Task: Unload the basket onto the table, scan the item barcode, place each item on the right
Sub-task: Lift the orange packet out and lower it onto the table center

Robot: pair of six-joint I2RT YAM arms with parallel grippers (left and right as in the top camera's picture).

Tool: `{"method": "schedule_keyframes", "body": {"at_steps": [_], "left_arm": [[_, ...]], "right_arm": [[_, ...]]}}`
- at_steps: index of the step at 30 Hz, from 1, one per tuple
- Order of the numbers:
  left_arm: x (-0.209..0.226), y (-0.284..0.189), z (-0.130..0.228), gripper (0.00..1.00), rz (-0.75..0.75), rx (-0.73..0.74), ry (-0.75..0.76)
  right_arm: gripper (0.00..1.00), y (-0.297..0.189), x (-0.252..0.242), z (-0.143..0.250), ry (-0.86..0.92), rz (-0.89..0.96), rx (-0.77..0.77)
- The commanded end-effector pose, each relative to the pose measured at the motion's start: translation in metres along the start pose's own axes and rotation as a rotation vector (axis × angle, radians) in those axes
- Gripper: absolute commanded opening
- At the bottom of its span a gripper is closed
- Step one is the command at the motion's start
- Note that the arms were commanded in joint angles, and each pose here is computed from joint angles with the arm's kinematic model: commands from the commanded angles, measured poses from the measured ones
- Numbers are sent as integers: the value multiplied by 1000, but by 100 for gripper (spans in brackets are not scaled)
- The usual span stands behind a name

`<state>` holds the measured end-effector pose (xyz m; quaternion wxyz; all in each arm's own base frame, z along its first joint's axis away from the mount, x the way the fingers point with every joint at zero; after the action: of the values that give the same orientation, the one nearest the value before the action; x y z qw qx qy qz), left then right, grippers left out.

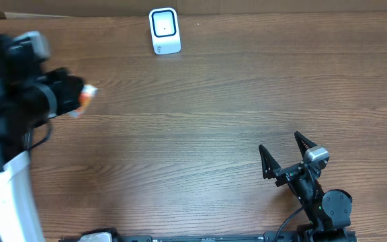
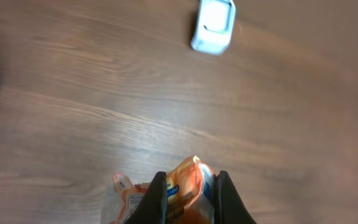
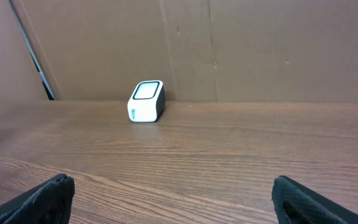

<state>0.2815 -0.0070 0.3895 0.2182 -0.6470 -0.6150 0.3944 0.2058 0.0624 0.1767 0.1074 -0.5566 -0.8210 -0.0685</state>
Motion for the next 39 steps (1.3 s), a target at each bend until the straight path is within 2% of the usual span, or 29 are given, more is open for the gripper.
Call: {"method": "schedule_keyframes", "body": {"at_steps": [1, 5, 15, 21, 25, 26, 30, 32, 34, 37, 39], "left_arm": [[-16, 48, 10, 4, -50, 98, 173], [-43, 110, 27, 4, -1, 216, 332], [-82, 237, 73, 4, 28, 464, 473], [-95, 290, 121, 4, 29, 634, 525], [-103, 311, 143, 4, 24, 691, 563], [-105, 316, 147, 7, 25, 695, 570], [-110, 330, 148, 65, 27, 667, 573], [-109, 333, 141, 69, -2, 632, 539], [-107, 331, 131, 65, -23, 610, 495], [-105, 322, 117, 48, -46, 590, 412], [-103, 314, 110, 30, -62, 580, 353]], "right_arm": [[100, 0, -2, 1, 6, 5, -8], [100, 0, -2, 1, 6, 5, -8], [100, 0, -2, 1, 6, 5, -8], [100, 0, -2, 1, 6, 5, -8], [100, 0, -2, 1, 6, 5, -8], [100, 0, -2, 1, 6, 5, -8], [100, 0, -2, 1, 6, 5, -8], [100, 0, -2, 1, 6, 5, -8], [100, 0, -2, 1, 6, 5, -8], [100, 0, -2, 1, 6, 5, -8], [100, 0, -2, 1, 6, 5, -8]]}}
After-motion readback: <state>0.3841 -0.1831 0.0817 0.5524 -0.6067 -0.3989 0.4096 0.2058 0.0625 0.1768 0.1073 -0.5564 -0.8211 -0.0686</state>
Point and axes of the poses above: each gripper's point midway between its finger pads, its own y axis out along the fingers, its own x axis along the line the jaws close on, z = x × y, the point moved 3 cm from there along -y, back along the fingers, and after that the axes turned 6 degrees about y, right-handed, at the moved point
